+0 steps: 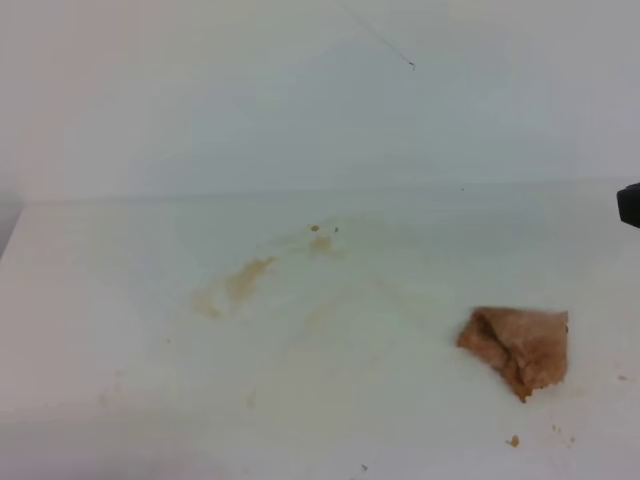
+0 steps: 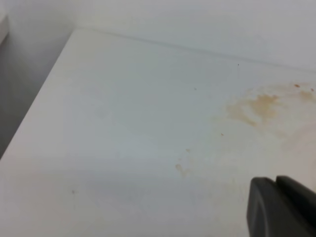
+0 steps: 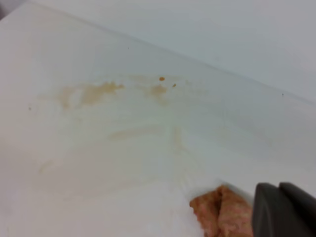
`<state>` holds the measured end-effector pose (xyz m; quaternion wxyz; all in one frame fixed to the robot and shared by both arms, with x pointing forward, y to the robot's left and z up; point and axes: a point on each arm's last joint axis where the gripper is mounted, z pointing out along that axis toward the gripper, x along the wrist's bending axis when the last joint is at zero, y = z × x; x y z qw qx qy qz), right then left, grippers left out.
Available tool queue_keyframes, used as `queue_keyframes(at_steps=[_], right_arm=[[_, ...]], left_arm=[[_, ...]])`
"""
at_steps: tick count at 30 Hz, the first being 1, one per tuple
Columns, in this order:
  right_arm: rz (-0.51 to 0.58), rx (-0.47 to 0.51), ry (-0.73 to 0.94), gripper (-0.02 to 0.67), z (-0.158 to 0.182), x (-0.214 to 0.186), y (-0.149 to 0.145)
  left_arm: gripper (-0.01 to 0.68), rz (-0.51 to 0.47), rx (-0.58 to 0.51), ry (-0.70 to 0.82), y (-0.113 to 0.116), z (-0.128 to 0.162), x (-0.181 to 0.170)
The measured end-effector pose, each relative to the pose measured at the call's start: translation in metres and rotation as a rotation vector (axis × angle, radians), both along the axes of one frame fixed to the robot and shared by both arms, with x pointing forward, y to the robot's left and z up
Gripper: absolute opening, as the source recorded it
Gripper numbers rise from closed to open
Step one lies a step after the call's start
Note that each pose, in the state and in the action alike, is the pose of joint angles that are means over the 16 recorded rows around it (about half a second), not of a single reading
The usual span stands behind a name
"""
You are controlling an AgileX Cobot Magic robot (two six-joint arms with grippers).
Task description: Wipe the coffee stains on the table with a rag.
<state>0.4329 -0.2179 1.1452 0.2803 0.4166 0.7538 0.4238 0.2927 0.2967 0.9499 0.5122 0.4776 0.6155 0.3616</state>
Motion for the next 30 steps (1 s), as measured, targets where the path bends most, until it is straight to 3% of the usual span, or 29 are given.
queue_keyframes(at_steps=[8,17,24,30], right_arm=[[-0.051,0.043,-0.046,0.000,0.005,-0.021,-0.017],[-0.212,0.024,-0.280,0.000,0.004,-0.090,-0.057],[-0.324,-0.072,-0.462,-0.001,-0.034,-0.135,-0.074],[-0.352,-0.119,-0.506,-0.002,-0.085,-0.147,-0.077]], left_arm=[[0.001,-0.001,0.000,0.001,0.000,0.000,0.000],[0.001,-0.002,0.000,0.001,0.000,0.000,0.000],[0.001,-0.002,0.000,0.001,0.000,0.000,0.000],[0.001,-0.002,0.000,0.001,0.000,0.000,0.000]])
